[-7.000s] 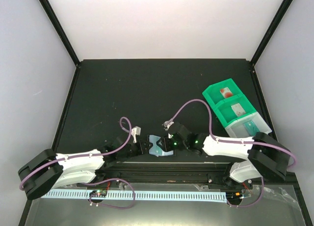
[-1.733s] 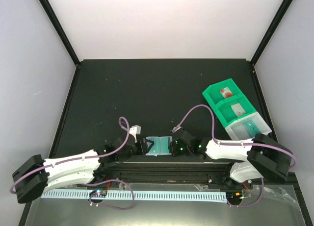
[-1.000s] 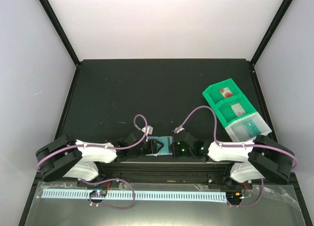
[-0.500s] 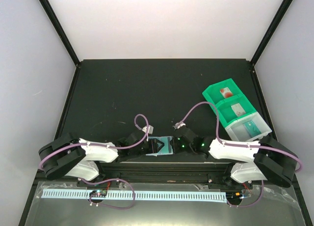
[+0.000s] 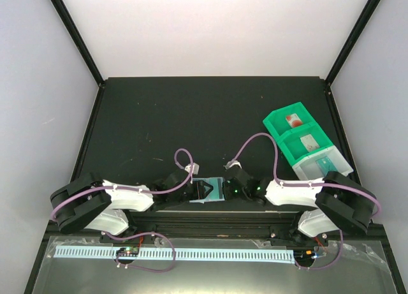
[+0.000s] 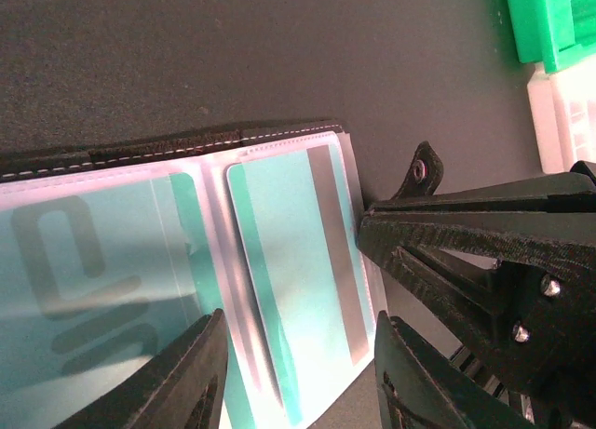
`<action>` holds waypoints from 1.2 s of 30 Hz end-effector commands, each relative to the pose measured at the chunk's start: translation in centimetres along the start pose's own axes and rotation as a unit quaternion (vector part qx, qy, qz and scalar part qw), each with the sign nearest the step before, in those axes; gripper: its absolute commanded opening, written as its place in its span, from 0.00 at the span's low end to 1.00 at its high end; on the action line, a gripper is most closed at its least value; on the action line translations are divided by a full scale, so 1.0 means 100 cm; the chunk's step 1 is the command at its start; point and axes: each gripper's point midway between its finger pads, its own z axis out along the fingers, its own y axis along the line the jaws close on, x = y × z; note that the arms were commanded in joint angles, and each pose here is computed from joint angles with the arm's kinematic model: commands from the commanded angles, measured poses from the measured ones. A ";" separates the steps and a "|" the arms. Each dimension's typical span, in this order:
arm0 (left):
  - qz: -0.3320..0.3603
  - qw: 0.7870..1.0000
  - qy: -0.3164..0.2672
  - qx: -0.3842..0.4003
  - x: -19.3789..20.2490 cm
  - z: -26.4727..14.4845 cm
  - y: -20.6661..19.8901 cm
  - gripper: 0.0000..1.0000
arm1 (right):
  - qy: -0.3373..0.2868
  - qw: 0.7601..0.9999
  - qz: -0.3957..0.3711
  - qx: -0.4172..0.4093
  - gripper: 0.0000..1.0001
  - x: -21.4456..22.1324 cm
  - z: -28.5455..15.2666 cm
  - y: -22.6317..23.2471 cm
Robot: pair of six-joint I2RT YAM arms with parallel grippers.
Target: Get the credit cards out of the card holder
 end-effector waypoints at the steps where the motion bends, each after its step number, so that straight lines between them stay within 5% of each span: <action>1: -0.004 1.000 -0.002 -0.025 -0.002 0.001 0.010 0.45 | 0.007 0.999 0.001 0.032 0.09 0.014 0.007 -0.022; 13: -0.022 1.000 0.014 0.000 0.004 0.010 0.003 0.41 | 0.023 1.000 0.015 0.010 0.09 0.025 0.012 -0.018; 21: -0.024 1.000 0.001 0.001 0.000 0.007 0.003 0.28 | 0.025 0.999 0.020 0.003 0.09 0.027 0.012 -0.017; 36: -0.044 0.996 0.004 -0.074 0.000 0.006 0.026 0.37 | 0.027 0.999 0.028 -0.007 0.09 0.033 0.013 -0.017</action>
